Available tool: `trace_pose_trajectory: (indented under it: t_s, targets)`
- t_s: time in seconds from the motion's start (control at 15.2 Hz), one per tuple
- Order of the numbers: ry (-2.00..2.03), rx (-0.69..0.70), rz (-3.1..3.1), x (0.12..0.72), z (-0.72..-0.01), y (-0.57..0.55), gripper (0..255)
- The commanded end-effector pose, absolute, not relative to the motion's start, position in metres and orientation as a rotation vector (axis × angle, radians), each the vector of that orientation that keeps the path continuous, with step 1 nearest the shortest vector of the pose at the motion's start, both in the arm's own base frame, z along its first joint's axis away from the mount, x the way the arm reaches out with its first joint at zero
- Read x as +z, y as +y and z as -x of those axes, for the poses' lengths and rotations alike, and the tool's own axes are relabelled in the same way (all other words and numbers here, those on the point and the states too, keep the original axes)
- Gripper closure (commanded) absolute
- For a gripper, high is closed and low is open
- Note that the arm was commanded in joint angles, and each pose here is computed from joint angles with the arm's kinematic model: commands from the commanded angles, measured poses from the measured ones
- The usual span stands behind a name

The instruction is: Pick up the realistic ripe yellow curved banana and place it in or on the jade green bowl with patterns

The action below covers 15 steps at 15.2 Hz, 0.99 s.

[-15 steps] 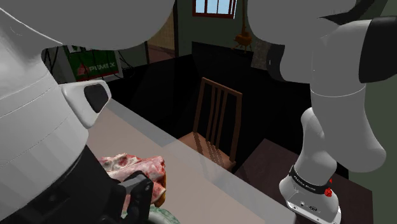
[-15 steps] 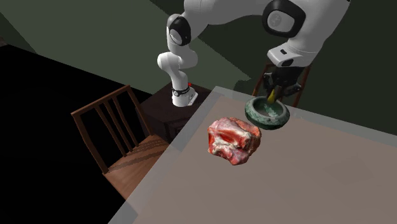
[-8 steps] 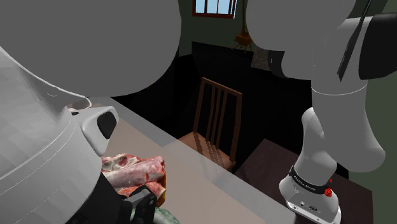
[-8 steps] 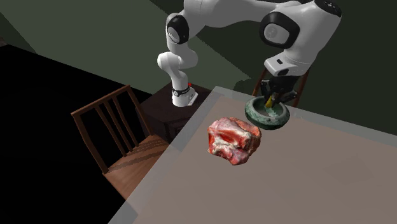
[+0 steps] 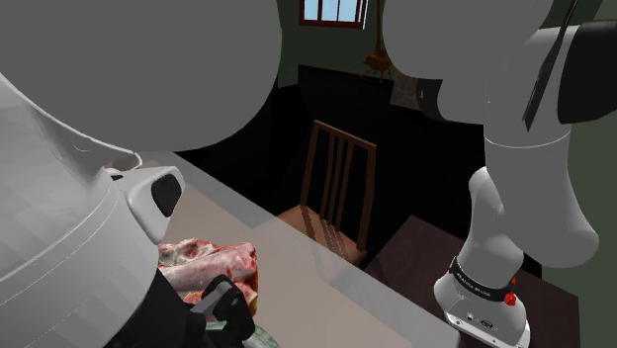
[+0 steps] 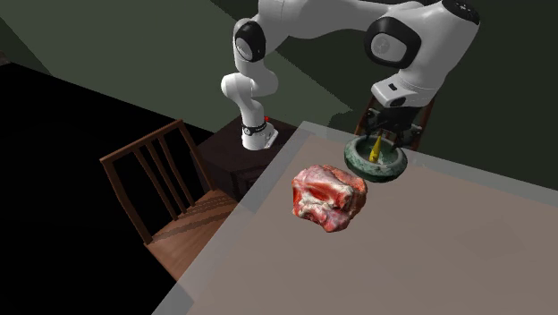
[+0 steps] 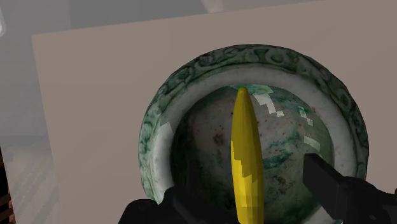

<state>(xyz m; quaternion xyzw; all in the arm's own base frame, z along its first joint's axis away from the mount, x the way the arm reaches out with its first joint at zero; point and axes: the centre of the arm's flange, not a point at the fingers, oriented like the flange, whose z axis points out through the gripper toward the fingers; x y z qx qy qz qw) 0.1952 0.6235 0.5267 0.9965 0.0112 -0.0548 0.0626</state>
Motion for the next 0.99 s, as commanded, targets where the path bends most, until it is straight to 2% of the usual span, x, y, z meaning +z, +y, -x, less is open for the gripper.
trace_pose_trajectory:
  t_s: [0.0,0.2,0.46,0.92]
  targets:
    - [0.034,-0.166,-3.012,0.527,-0.195,0.623,0]
    - [0.034,-0.166,-3.012,0.527,-0.195,0.623,0]
    - [0.034,-0.166,-3.012,0.576,-0.201,0.63,0]
    - [0.034,-0.166,-3.012,0.576,-0.201,0.63,0]
